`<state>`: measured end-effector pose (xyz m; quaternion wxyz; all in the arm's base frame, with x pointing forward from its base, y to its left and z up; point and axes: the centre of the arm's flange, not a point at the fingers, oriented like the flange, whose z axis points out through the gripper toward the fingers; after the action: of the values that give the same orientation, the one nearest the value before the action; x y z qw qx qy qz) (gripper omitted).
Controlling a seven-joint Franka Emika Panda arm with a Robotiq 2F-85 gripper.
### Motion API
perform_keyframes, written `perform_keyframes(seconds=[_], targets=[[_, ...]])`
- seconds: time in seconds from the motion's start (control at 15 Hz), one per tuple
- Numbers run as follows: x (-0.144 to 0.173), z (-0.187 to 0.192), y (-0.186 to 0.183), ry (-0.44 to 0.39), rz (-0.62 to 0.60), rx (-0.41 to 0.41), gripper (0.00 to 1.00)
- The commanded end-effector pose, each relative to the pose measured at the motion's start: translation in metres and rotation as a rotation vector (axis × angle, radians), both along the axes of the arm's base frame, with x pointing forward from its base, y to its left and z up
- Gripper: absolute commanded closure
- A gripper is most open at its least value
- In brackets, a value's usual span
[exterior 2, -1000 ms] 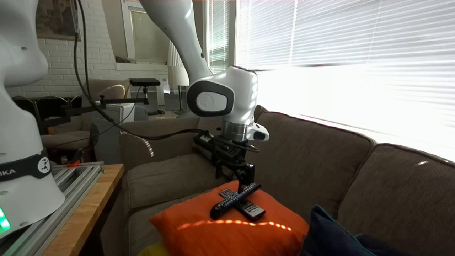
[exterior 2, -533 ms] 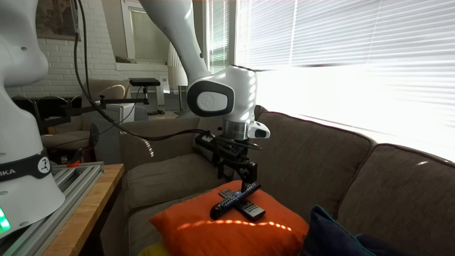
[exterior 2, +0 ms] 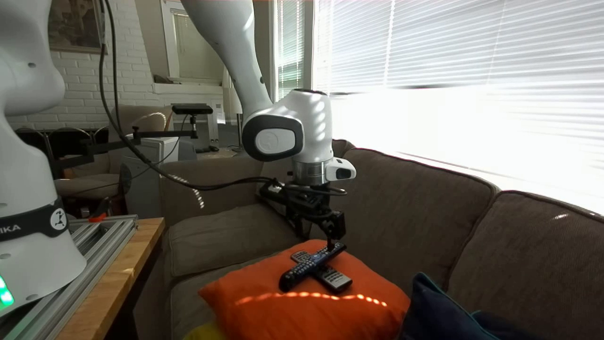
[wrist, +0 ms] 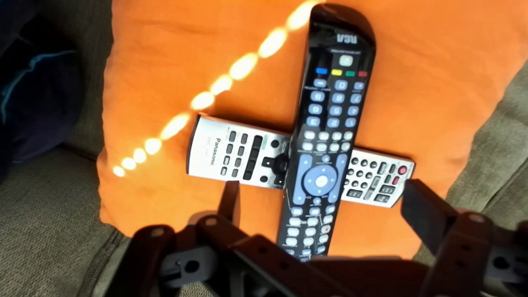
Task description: Swap the positions of the remotes
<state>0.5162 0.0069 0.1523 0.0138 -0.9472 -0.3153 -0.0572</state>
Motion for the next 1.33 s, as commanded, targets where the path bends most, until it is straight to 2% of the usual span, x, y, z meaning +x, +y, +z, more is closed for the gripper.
perform_keyframes(seconds=[0.0, 0.47, 1.07, 1.13, 1.2, 1.27], targets=[[-0.012, -0.017, 0.004, -0.033, -0.049, -0.012, 0.00], [-0.027, -0.046, 0.004, -0.085, -0.077, -0.023, 0.00], [-0.031, -0.071, 0.007, -0.073, -0.125, 0.016, 0.00], [-0.031, -0.072, 0.008, -0.074, -0.125, 0.020, 0.04], [-0.031, -0.073, 0.010, -0.076, -0.121, 0.020, 0.28], [-0.031, -0.074, 0.011, -0.077, -0.122, 0.022, 0.29]])
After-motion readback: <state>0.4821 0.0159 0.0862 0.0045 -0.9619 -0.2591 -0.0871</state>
